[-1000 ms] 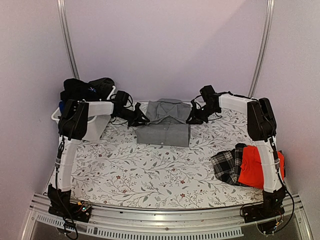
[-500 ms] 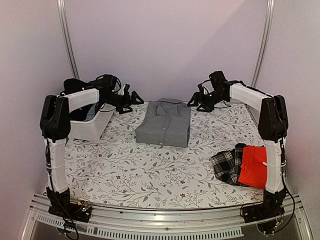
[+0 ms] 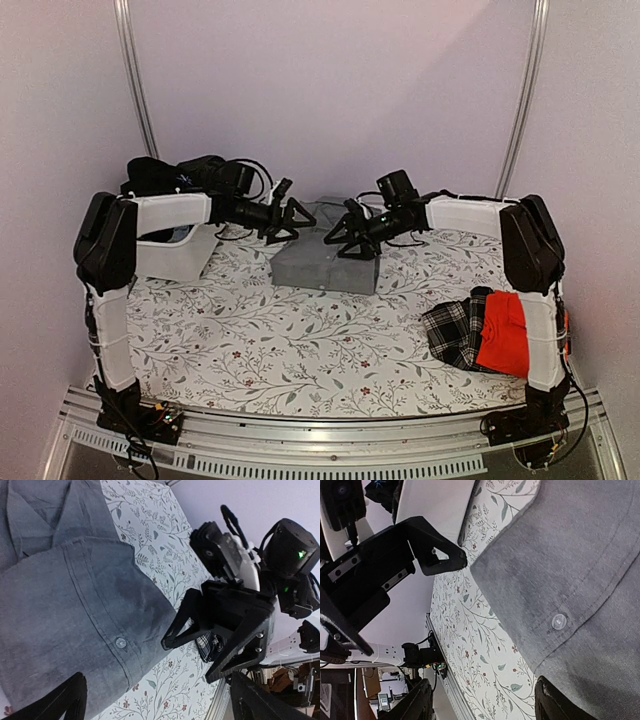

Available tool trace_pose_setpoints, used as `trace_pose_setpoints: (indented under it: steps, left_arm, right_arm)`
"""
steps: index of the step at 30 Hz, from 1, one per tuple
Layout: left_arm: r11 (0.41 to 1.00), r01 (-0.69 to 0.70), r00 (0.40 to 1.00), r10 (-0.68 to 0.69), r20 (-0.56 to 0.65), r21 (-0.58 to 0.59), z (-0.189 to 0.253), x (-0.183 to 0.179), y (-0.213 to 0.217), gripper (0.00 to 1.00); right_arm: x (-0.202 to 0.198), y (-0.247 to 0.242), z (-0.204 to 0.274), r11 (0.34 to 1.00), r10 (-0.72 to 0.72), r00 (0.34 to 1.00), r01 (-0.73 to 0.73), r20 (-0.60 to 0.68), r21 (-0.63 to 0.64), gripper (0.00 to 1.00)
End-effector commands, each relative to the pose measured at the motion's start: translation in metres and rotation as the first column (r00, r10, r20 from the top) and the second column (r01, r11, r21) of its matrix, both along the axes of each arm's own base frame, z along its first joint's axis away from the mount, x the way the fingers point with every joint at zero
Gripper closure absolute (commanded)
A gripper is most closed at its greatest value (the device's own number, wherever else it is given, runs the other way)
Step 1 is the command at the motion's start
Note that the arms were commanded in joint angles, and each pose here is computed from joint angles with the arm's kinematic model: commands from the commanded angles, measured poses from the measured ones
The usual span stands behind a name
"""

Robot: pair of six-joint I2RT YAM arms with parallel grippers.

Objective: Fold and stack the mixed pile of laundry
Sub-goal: Adjust the 2/3-rectangle-folded shirt at the center of the board.

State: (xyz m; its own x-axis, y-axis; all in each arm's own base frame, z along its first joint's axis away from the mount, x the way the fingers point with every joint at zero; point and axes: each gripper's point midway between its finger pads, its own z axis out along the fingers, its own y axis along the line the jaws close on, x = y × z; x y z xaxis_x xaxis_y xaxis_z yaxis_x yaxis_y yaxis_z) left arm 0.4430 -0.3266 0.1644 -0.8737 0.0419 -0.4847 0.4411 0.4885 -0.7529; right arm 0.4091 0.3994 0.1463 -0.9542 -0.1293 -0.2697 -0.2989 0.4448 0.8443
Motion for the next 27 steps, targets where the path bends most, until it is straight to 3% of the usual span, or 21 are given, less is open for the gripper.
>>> trace_pose_setpoints:
  steps: [1, 7, 13, 17, 21, 27]
  left_arm:
    - [0.997, 0.075, 0.989, -0.076, -0.124, -0.015, -0.047, -0.03, -0.016, 0.0]
    - [0.996, 0.014, 0.963, 0.009, -0.27, 0.084, -0.124, -0.05, 0.011, 0.0]
    - [0.993, 0.022, 0.94, 0.02, -0.34, 0.12, -0.15, -0.085, 0.027, 0.0]
    - [0.993, 0.044, 0.95, -0.008, -0.313, 0.107, -0.128, -0.104, 0.032, 0.0]
    - [0.997, 0.02, 0.982, -0.005, -0.188, 0.078, -0.078, -0.09, 0.038, 0.0]
    - [1.0, 0.005, 0.992, -0.002, -0.125, 0.023, -0.041, -0.066, 0.032, 0.0]
  right_arm:
    - [-0.012, -0.004, -0.031, 0.996, 0.002, 0.983, 0.014, -0.181, 0.088, 0.31]
    - [-0.044, -0.034, -0.12, 0.996, -0.082, 0.93, 0.068, -0.358, -0.053, 0.31]
    - [-0.055, -0.062, -0.162, 0.984, -0.137, 0.909, 0.079, -0.394, -0.16, 0.31]
    - [-0.053, -0.065, -0.143, 0.983, -0.092, 0.94, 0.033, -0.328, -0.18, 0.31]
    - [-0.043, -0.063, -0.096, 0.985, -0.026, 0.98, -0.009, -0.196, -0.173, 0.3]
    - [-0.028, -0.036, -0.022, 0.999, 0.042, 0.997, -0.042, -0.06, -0.01, 0.28]
